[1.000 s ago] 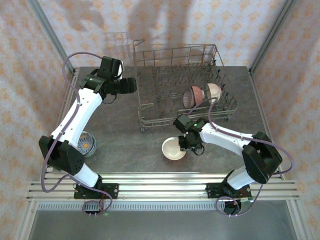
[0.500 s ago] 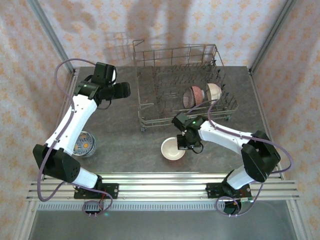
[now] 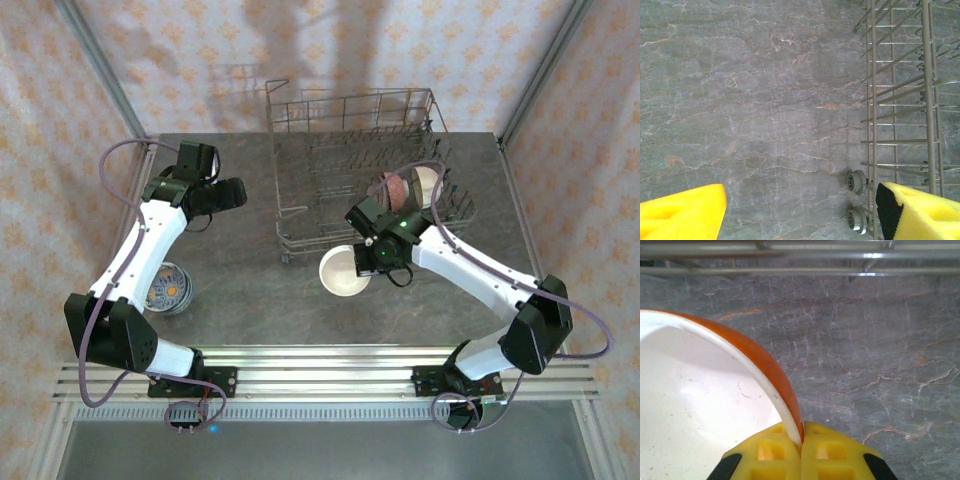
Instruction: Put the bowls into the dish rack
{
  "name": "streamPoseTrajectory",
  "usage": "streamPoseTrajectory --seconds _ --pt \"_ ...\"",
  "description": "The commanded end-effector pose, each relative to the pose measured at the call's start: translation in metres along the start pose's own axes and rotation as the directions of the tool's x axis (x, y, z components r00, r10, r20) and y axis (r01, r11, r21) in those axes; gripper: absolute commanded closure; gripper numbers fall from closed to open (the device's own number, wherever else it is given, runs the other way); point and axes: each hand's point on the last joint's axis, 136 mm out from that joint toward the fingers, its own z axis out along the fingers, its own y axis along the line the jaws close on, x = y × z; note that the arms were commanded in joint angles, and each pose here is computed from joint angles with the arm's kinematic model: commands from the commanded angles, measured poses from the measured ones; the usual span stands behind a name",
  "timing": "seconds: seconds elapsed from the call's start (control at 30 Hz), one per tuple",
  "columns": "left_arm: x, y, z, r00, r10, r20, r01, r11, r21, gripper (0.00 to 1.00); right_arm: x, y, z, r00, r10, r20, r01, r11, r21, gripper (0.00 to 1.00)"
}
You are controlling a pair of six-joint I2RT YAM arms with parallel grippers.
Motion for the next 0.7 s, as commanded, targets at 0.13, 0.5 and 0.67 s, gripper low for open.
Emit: streamPoseTrajectory --seconds 0.13,0.5,0.67 --pt "0.006 0.001 0.022 0.999 -0.021 -0.034 0.021 1.0 0.009 0.2 -0.012 0.001 -0.038 0.996 -0.071 0.056 0.071 0.997 -0.007 1.0" --pt "0.029 -0.006 0.049 0.992 -0.031 -0.119 0.038 0.998 0.059 0.22 -0.072 -0.003 -0.097 0.963 -0.003 0.27 0.008 1.0 -0.019 1.0" --pt "0.045 -0.015 0.058 0.986 0.01 -0.169 0.006 0.996 0.093 0.22 -0.112 -0.023 -0.12 0.93 0.047 0.365 -0.075 0.995 0.062 1.0"
